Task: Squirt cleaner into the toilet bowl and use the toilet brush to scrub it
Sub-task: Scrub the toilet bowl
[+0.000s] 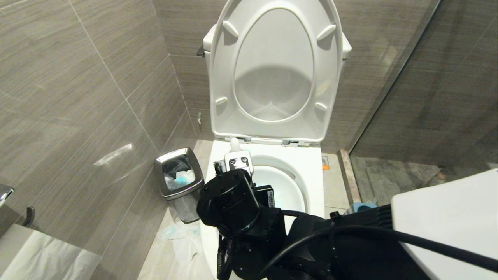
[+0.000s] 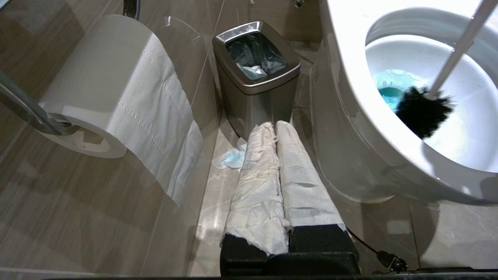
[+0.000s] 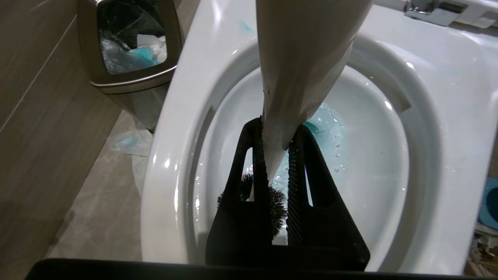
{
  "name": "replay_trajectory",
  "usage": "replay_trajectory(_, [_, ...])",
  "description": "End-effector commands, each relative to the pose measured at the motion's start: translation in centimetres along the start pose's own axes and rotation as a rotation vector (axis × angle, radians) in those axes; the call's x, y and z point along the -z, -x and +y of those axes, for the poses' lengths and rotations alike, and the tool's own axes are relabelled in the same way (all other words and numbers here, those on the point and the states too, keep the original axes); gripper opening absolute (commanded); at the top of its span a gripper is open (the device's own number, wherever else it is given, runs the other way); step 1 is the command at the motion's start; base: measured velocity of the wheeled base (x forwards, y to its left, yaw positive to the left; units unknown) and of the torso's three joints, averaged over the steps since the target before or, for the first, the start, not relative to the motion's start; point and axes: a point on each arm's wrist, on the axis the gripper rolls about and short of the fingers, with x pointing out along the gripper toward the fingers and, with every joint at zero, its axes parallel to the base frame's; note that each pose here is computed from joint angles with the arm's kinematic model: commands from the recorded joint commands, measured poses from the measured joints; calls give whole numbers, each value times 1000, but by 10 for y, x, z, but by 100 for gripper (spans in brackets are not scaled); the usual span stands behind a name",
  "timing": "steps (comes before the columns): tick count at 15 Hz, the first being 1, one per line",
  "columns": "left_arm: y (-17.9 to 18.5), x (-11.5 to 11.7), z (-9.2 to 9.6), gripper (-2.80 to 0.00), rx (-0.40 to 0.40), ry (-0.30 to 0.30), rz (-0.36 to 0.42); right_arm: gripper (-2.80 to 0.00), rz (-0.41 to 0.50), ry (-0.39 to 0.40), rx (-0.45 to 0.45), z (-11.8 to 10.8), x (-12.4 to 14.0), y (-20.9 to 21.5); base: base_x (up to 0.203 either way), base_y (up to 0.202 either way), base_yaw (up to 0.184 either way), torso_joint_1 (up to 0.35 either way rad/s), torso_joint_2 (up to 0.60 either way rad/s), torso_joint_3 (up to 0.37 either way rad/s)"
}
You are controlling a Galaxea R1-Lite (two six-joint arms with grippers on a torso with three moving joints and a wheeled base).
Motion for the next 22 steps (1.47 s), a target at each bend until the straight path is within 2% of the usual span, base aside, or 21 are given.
replay_trajectory(1, [0,0,0,-280,-1,0,2,-280,17,17,24,14,22,-25,0,0,0,0,0,0])
replay_trajectory(3, [0,0,0,-280,-1,0,2,-280,-6,-16,57,13,16,-46,0,0,0,0,0,0])
replay_trajectory(9, [0,0,0,-280,-1,0,2,-280,-92,-91,162,-23,-28,-92,0,0,0,0,0,0])
replay_trajectory(15, [0,0,0,-280,-1,0,2,-280,-114,-134,290,-80,-50,-120,0,0,0,0,0,0])
replay_trajectory(17, [0,0,0,-280,-1,0,2,-280,-98,-115,304,-91,-51,-115,0,0,0,0,0,0])
replay_trajectory(22, [0,0,0,-280,-1,0,1,-280,-20,-56,258,-112,-44,-69,0,0,0,0,0,0])
